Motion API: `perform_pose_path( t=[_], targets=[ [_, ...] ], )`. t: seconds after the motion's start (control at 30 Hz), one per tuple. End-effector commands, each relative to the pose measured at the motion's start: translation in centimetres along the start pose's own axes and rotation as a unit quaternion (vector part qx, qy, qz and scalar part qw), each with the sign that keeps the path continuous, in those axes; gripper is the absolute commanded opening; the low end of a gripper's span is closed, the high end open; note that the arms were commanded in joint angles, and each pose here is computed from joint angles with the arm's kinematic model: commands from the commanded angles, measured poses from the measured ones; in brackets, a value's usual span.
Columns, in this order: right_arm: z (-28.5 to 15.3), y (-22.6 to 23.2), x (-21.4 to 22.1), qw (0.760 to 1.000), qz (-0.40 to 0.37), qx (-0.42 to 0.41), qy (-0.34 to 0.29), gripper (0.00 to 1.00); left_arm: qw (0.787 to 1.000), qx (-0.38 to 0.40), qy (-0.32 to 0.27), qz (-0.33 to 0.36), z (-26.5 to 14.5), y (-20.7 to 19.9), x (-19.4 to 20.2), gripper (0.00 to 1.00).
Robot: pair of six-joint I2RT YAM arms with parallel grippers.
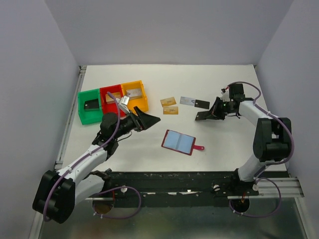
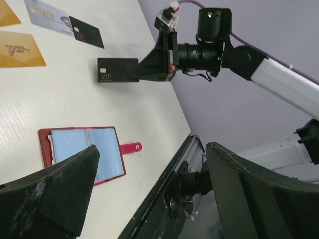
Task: Take the credit cards out of the card holder
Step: Place the credit card at the center of the board.
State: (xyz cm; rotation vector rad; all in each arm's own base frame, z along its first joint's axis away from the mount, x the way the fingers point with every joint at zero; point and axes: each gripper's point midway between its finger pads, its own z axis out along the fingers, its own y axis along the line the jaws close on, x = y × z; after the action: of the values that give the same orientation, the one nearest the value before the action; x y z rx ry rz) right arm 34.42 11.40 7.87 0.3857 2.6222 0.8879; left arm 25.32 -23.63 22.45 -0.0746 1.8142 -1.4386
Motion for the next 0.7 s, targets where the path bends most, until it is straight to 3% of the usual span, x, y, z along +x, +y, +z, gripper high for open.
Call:
perform_pose_path(
  t=[0.0, 0.4, 0.67],
  targets=[
    [0.7, 0.1, -0.9, 1.000, -0.002, -0.010, 0.021, 0.00, 0.997, 0.055, 0.045, 0.006, -0.1, -1.3, 1.6, 0.99],
    [2.2, -1.1, -3.2, 0.997, 0.029, -0.039, 0.058, 0.01, 0.989, 0.128, 0.067, 0.016, -0.2, -3.0, 2.3, 0.99],
    [2.7, -1.6, -3.0, 0.996, 0.035, -0.030, 0.078, 0.11, 0.988, 0.136, 0.072, 0.020, 0.0, -3.2, 2.3, 0.99]
  ],
)
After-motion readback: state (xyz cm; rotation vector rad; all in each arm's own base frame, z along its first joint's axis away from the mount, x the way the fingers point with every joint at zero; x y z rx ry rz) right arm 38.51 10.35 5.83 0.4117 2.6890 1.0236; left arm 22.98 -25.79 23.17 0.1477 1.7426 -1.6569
